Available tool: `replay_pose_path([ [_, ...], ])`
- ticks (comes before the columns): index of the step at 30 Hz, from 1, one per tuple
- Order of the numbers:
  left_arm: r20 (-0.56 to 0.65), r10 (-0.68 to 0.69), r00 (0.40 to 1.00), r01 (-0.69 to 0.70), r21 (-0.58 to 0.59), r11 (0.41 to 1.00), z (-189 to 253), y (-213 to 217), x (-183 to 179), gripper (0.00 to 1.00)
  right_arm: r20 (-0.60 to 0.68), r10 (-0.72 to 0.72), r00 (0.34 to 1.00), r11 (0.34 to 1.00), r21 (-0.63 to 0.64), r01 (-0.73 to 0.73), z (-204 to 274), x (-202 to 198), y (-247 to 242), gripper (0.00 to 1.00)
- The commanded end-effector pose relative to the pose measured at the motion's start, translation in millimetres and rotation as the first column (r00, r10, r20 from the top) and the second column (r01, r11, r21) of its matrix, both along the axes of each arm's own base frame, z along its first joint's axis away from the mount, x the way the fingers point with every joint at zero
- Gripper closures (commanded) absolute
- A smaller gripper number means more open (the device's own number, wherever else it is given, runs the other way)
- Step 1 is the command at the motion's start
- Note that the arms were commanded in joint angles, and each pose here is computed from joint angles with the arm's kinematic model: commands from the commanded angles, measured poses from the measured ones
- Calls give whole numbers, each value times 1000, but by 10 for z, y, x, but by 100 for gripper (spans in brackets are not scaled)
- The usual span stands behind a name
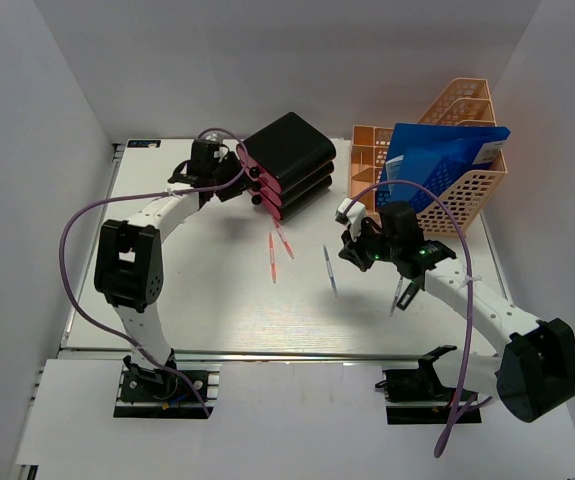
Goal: Organize the desk
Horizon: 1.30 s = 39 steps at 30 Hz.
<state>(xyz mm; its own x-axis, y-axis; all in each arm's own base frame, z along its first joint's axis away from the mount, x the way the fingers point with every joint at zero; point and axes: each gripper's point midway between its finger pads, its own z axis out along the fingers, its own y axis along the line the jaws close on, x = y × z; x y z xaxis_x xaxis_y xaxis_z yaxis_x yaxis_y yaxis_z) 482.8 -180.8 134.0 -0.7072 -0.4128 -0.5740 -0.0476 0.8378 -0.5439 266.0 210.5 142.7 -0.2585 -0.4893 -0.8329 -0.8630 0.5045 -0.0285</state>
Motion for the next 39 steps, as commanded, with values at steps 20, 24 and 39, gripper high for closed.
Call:
replay_pose_path([
  [20,111,-57,992,77,-176,981,-8,-108,227,36,13,5,1000,1000,-9,-5,-40,53,-18,100],
  [24,140,-42,989,71,-215,974,21,-90,244,40,12,3,1000,1000,-12,-3,-52,62,-23,100],
  [39,315,-47,948,165,-359,919,146,-155,115,40,2,6,1000,1000,-19,-6,-91,63,-27,100],
])
